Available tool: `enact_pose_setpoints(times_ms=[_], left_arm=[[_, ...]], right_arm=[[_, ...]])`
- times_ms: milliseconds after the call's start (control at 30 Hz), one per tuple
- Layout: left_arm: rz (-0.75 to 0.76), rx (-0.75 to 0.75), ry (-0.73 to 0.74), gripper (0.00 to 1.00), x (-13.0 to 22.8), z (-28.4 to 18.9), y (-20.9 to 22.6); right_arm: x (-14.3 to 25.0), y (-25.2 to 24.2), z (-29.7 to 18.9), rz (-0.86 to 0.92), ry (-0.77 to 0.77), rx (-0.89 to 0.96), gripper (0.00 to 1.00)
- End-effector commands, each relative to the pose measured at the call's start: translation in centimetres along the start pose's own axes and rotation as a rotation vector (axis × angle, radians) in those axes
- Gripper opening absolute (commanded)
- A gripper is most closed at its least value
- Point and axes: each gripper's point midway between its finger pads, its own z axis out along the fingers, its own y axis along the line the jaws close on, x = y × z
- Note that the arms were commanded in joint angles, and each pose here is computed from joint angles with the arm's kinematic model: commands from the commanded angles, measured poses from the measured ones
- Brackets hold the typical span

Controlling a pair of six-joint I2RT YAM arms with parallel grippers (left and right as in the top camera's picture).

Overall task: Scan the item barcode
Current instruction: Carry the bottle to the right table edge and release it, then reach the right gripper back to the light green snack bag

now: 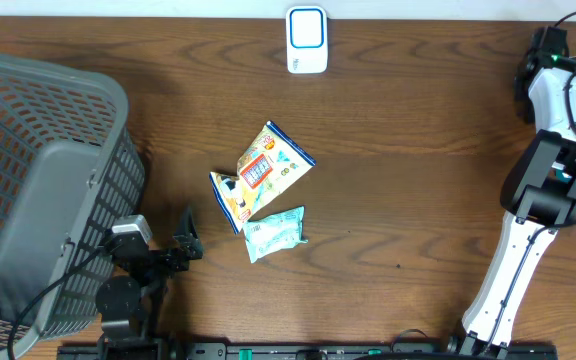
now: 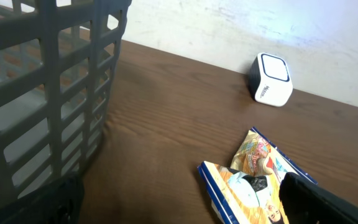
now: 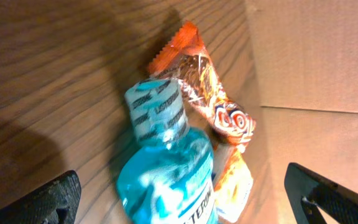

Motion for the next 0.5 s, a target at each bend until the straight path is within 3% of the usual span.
enact_pose_setpoints(times_ms=[0,133,267,333,467], left_arm=[[-0.003,0.003,0.042,1.0,1.3,0.2,0.2],[-0.003,0.003,0.042,1.0,1.3,0.2,0.2],[-0.003,0.003,0.042,1.0,1.3,0.2,0.2],[-0.003,0.003,0.042,1.0,1.3,0.2,0.2],[-0.003,0.003,0.042,1.0,1.3,0.2,0.2]], right_arm=[[-2.8,-2.0,-5.3,0.165,-0.103,-0.189,0.99],[-4.1,-0.9,-11.7,0.23,-0.175,-0.513,0.99],[-3.9,1.3,-21.3,0.259,-0.202,-0.943,0.99],[-1.9,2.8,-28.3,0.267,-0.132,-1.18,0.99],[2.7,5.9,-34.7,0.301,0.144,-1.35,0.99]])
